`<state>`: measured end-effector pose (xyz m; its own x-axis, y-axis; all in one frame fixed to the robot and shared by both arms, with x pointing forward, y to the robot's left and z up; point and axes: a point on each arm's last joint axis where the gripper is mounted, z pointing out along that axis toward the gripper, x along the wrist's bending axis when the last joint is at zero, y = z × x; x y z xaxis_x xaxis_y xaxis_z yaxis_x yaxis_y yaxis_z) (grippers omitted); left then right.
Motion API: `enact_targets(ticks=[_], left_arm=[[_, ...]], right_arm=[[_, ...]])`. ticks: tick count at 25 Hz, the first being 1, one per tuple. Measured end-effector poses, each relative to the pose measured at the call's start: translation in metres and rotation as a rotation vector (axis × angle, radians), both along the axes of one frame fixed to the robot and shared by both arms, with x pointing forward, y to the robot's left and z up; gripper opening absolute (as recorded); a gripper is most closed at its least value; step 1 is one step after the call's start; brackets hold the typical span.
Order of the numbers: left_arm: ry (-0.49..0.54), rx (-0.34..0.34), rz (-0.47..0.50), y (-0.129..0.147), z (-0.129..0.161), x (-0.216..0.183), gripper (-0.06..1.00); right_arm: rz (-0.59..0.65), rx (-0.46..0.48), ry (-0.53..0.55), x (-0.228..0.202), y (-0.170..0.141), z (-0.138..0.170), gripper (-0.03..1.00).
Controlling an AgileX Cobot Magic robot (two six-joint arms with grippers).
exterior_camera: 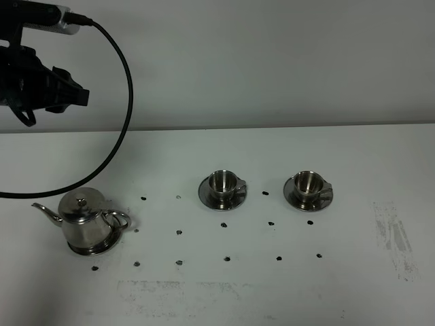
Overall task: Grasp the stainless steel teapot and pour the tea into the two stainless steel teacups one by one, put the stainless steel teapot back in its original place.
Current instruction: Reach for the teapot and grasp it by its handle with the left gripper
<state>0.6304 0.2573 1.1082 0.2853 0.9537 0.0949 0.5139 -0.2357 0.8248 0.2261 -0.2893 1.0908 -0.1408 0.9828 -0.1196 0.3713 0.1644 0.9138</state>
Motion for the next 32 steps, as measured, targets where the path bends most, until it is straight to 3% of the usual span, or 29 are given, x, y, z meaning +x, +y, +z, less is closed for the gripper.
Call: enact_targets(ticks=[10, 22, 32], left_arm=[[0.01, 0.002, -0.004, 0.0, -0.001, -0.001, 0.51], [0.004, 0.002, -0.002, 0.0, 0.0, 0.0, 0.51], [0.069, 0.031, -0.026, -0.001, -0.005, -0.004, 0.51]], right_arm=[[-0.031, 0.025, 0.115, 0.008, -0.002, -0.042, 0.4], [-0.065, 0.024, 0.111, 0.008, -0.002, -0.043, 0.39], [-0.128, 0.04, 0.11, 0.009, -0.002, -0.043, 0.39]])
